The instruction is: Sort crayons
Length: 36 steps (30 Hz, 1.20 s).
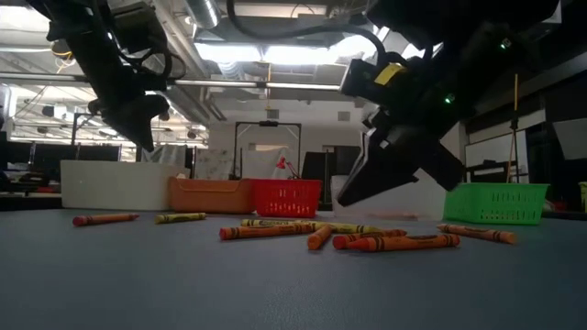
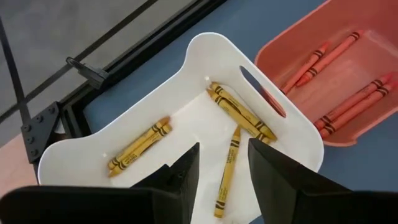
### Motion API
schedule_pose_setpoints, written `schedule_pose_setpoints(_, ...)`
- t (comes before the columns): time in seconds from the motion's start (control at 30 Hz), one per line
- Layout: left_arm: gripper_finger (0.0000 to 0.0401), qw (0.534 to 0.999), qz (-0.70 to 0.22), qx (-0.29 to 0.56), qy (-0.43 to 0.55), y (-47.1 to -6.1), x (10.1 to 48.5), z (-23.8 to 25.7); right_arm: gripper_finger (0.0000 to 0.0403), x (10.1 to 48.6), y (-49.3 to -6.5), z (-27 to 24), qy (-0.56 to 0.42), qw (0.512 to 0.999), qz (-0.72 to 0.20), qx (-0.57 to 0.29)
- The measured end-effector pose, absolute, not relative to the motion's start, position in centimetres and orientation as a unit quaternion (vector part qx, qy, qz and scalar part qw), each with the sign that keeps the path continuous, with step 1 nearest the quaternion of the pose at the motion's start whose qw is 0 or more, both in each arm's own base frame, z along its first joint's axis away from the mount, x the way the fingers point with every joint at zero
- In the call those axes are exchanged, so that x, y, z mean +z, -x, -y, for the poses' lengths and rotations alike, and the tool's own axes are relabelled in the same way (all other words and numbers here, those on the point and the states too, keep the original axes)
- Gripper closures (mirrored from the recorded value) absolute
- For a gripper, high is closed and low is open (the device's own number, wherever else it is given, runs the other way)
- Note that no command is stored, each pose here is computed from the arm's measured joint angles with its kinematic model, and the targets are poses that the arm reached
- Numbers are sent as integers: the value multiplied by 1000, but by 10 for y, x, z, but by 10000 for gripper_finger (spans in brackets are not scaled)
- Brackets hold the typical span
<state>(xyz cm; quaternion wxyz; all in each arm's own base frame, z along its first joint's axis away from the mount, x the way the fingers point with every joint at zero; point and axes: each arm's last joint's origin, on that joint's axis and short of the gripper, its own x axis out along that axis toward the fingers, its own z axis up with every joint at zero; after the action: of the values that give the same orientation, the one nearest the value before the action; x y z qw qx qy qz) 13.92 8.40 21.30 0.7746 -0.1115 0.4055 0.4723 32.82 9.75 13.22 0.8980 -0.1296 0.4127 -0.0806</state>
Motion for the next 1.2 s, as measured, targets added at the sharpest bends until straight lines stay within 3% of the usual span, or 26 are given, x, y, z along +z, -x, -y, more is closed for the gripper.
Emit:
schedule_pose_setpoints(0.47, 280, 771, -389, 485, 138, -139, 213, -84, 386, 131, -328, -102, 96, 897, -430, -9)
schedule_pose_setpoints(0.87, 284, 777, -390, 470, 157, -140, 212, -83, 269, 158, -345, -113, 68, 897, -432, 71)
schedule_pose_setpoints(1.2, 284, 777, -390, 470, 157, -140, 212, -83, 259, 158, -330, -113, 17, 823, -557, 107)
